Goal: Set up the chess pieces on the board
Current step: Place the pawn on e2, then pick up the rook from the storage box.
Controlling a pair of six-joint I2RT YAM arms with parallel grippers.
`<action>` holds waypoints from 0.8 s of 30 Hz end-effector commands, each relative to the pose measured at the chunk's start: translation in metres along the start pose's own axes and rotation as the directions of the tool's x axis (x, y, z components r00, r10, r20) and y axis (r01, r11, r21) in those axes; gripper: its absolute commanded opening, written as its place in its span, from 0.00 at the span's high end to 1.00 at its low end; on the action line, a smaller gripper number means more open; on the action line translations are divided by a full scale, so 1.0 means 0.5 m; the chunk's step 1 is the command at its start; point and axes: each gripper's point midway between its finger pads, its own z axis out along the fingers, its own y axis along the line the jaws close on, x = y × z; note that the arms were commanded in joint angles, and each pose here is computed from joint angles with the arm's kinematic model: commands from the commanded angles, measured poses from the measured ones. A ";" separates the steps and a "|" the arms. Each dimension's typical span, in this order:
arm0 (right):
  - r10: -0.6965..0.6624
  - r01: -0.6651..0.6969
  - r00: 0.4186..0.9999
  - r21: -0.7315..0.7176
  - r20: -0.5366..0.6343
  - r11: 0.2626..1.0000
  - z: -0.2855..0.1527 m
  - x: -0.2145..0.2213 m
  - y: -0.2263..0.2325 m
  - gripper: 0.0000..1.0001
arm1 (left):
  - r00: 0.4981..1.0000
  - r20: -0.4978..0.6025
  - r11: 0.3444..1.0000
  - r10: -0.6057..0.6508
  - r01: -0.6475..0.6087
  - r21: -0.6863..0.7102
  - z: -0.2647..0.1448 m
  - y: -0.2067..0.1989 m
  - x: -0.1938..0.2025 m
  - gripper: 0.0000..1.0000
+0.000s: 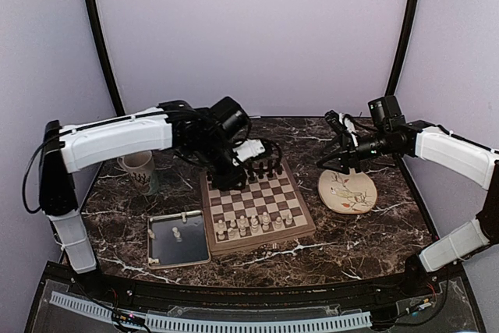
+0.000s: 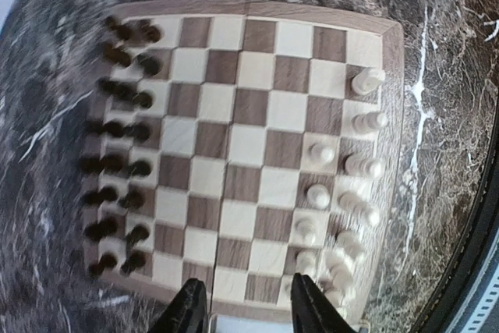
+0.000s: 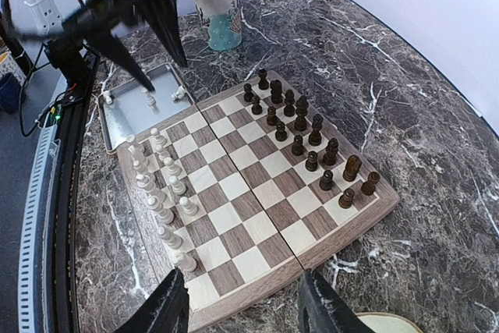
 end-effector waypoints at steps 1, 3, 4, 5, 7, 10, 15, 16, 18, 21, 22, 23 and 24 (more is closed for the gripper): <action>-0.001 0.001 1.000 -0.016 0.007 1.000 -0.002 0.000 0.004 0.52 | 0.968 -0.026 0.963 -0.251 0.247 -0.110 -0.094 0.039 0.111 0.60; 0.004 -0.004 1.000 -0.016 0.003 1.000 0.000 0.002 0.001 0.51 | 0.933 -0.081 0.933 -0.351 0.341 -0.114 -0.096 0.030 0.179 0.59; 0.004 -0.004 1.000 -0.014 -0.001 1.000 0.001 0.002 -0.001 0.52 | 0.910 -0.110 0.914 -0.400 0.387 -0.126 -0.097 0.026 0.214 0.59; 0.006 -0.006 1.000 -0.014 -0.006 1.000 0.002 0.004 -0.003 0.52 | 0.884 -0.147 0.893 -0.445 0.425 -0.145 -0.093 0.022 0.251 0.59; 0.009 -0.010 1.000 -0.009 -0.013 1.000 0.004 0.007 -0.007 0.52 | 0.822 -0.235 0.853 -0.519 0.483 -0.196 -0.082 0.013 0.332 0.59; 0.013 -0.013 1.000 -0.008 -0.019 1.000 0.008 0.013 -0.009 0.52 | 0.747 -0.287 0.800 -0.600 0.548 -0.243 -0.070 0.006 0.407 0.59; 0.021 -0.021 1.000 -0.009 -0.021 1.000 0.010 0.016 -0.011 0.52 | 0.713 -0.296 0.772 -0.635 0.603 -0.203 -0.032 -0.012 0.438 0.56; 0.022 -0.023 1.000 -0.007 -0.022 1.000 0.010 0.017 -0.012 0.52 | 0.708 -0.313 0.772 -0.633 0.602 -0.201 -0.027 -0.015 0.440 0.56; 0.022 -0.022 1.000 -0.006 -0.022 1.000 0.010 0.018 -0.012 0.52 | 0.706 -0.313 0.771 -0.635 0.602 -0.207 -0.015 -0.010 0.437 0.55; 0.021 -0.021 1.000 -0.001 -0.023 1.000 0.009 0.017 -0.012 0.51 | 0.703 -0.332 0.775 -0.630 0.600 -0.200 0.005 -0.012 0.438 0.56; 0.019 -0.019 1.000 0.002 -0.023 1.000 0.008 0.017 -0.012 0.52 | 0.700 -0.341 0.776 -0.627 0.601 -0.191 0.011 -0.015 0.438 0.56; 0.018 -0.018 1.000 0.003 -0.022 1.000 0.007 0.016 -0.012 0.52 | 0.698 -0.352 0.777 -0.624 0.604 -0.178 0.017 -0.020 0.438 0.57; 0.017 -0.017 1.000 0.005 -0.022 1.000 0.007 0.016 -0.012 0.51 | 0.697 -0.359 0.778 -0.621 0.605 -0.173 0.021 -0.023 0.438 0.57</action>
